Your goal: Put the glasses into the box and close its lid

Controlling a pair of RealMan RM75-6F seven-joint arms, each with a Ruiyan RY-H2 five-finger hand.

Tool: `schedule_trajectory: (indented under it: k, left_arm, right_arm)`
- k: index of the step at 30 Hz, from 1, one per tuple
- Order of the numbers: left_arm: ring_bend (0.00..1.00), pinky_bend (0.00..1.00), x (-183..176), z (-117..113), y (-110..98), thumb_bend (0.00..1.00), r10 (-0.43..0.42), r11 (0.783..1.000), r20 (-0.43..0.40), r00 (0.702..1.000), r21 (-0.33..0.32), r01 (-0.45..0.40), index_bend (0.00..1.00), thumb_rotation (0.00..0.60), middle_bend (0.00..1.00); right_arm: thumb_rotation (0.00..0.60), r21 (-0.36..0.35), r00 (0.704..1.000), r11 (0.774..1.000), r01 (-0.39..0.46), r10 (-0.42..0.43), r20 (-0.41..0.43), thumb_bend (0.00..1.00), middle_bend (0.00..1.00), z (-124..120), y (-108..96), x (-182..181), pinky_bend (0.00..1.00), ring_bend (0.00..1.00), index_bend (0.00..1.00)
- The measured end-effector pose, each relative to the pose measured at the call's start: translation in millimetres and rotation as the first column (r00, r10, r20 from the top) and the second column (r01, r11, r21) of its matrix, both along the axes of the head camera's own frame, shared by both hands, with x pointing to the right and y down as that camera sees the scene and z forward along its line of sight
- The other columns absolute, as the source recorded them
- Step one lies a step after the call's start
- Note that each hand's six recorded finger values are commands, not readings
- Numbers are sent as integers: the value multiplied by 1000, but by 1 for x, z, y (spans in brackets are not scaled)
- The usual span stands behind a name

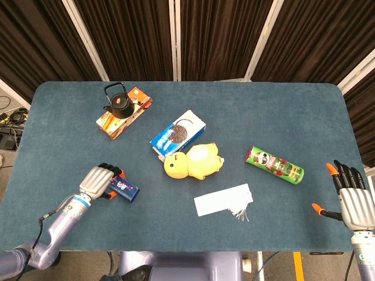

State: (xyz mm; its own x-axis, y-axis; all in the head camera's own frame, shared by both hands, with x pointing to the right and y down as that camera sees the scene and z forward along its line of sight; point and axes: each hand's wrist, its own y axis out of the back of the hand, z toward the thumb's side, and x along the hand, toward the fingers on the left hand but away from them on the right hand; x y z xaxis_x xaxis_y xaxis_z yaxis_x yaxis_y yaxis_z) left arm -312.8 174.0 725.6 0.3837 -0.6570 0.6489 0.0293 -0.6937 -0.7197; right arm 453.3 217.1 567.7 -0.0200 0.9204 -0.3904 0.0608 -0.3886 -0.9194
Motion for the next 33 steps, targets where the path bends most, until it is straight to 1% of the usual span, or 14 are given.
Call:
schedule_trajectory:
  k: [5, 7, 8, 10, 11, 12, 13, 15, 17, 22, 24, 28, 30, 33]
  left_arm:
    - [280, 251, -1, 2, 0, 275, -1, 1000, 9, 1000, -1, 1, 407, 600, 331]
    - [265, 234, -1, 2, 0, 243, -3, 1000, 9, 1000, -3, 3, 389, 600, 298]
    - [228, 196, -2, 2, 1, 202, -5, 1000, 10, 1000, -6, 5, 358, 600, 249]
    - [121, 102, -3, 2, 1, 125, -6, 1000, 12, 1000, -11, 6, 276, 600, 142]
    - [55, 44, -4, 2, 1, 80, -9, 1000, 12, 1000, -12, 9, 206, 600, 71]
    - [13, 11, -4, 1, 0, 49, -12, 1000, 11, 1000, -10, 12, 142, 600, 24]
    - [2, 2, -5, 0, -1, 35, -17, 1000, 8, 1000, -7, 17, 109, 600, 8]
    - [0, 0, -7, -6, -5, 16, -32, 999, -6, 999, 8, 32, 46, 600, 0]
    - [0, 0, -9, -14, -10, 5, -46, 998, -22, 999, 31, 46, 13, 600, 0]
    - [0, 0, -18, -39, -23, 0, -81, 990, -48, 996, 109, 85, 0, 600, 0]
    - [0, 0, -24, -54, -28, 0, -104, 981, -53, 993, 159, 111, 0, 600, 0]
    - [0, 0, -38, -85, -32, 0, -161, 949, -36, 986, 269, 164, 0, 600, 0]
    - [0, 0, -49, -101, -30, 0, -202, 925, -18, 979, 324, 196, 0, 600, 0]
    - [0, 0, -68, -124, -20, 0, -280, 889, -6, 960, 377, 261, 0, 600, 0]
  right_arm:
    - [600, -1, 1000, 1000, -1, 1, -2, 0, 0, 0, 0, 0, 0, 0, 0]
    - [600, -1, 1000, 1000, -1, 1, -2, 0, 0, 1, 0, 0, 0, 0, 0]
    - [600, -1, 1000, 1000, -1, 1, -2, 0, 0, 1, 0, 0, 0, 0, 0]
    - [600, -1, 1000, 1000, -1, 1, -2, 0, 0, 1, 0, 0, 0, 0, 0]
    - [600, -1, 1000, 1000, -1, 1, -2, 0, 0, 0, 0, 0, 0, 0, 0]
    - [600, 0, 1000, 1000, -1, 1, -1, 0, 0, 0, 0, 0, 0, 0, 0]
    - [600, 1, 1000, 1000, -1, 1, -1, 0, 0, 0, 0, 0, 0, 0, 0]
    - [600, 2, 1000, 1000, -1, 1, 2, 0, 0, -1, 0, 0, 0, 0, 0]
    - [600, 3, 1000, 1000, 0, 0, 4, 0, 0, -1, 0, -1, 0, 0, 0]
    - [600, 8, 1000, 1000, 4, -4, 8, 0, 0, -3, 0, -2, 0, 0, 0]
    - [600, 7, 1000, 1000, 5, -5, 7, 0, 0, -3, 0, -1, 0, 0, 0]
    - [600, 9, 1000, 1000, 9, -9, 1, 0, 0, -3, 0, -1, 0, 0, 0]
    - [600, 14, 1000, 1000, 12, -12, -5, 0, 0, -4, 0, -1, 0, 0, 0]
    - [600, 25, 1000, 1000, 14, -13, -8, 0, 0, -7, 0, -1, 0, 0, 0]
